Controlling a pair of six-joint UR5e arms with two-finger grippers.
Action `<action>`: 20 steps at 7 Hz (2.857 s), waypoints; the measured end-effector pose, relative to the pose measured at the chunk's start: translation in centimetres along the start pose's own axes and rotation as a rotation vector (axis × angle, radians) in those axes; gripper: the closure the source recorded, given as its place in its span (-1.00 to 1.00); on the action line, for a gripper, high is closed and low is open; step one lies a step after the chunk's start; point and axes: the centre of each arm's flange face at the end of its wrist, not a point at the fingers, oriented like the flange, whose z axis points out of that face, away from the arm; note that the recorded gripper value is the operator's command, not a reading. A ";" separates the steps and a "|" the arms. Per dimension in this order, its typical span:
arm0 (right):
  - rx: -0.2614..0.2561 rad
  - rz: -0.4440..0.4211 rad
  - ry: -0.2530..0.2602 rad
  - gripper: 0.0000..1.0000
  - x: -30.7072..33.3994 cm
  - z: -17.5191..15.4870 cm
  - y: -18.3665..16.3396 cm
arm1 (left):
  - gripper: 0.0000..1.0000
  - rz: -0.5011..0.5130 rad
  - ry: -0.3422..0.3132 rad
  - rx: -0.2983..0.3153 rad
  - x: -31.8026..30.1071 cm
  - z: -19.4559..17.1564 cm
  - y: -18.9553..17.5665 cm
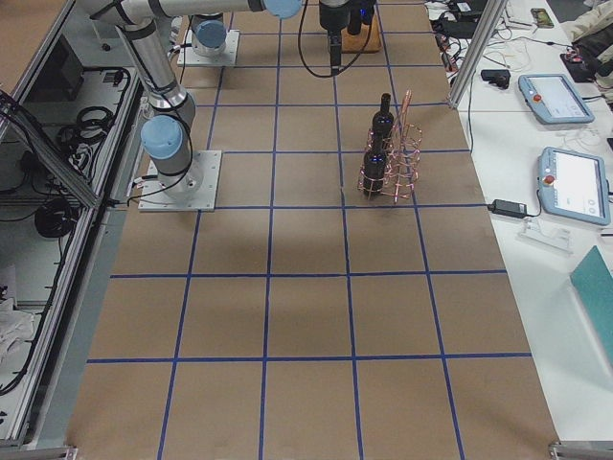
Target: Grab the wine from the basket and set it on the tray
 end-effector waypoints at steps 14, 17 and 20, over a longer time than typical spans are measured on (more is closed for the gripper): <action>-0.002 0.001 0.000 -1.00 0.0 0.1 0.0 | -1.00 -0.033 0.000 0.029 25.6 -7.1 10.9; -0.002 0.001 -0.001 -1.00 0.0 0.1 0.0 | -1.00 -0.035 0.000 0.025 25.6 -7.0 10.9; -0.002 0.001 -0.001 -1.00 0.0 0.1 0.0 | -1.00 -0.033 -0.055 0.003 25.0 -6.1 10.9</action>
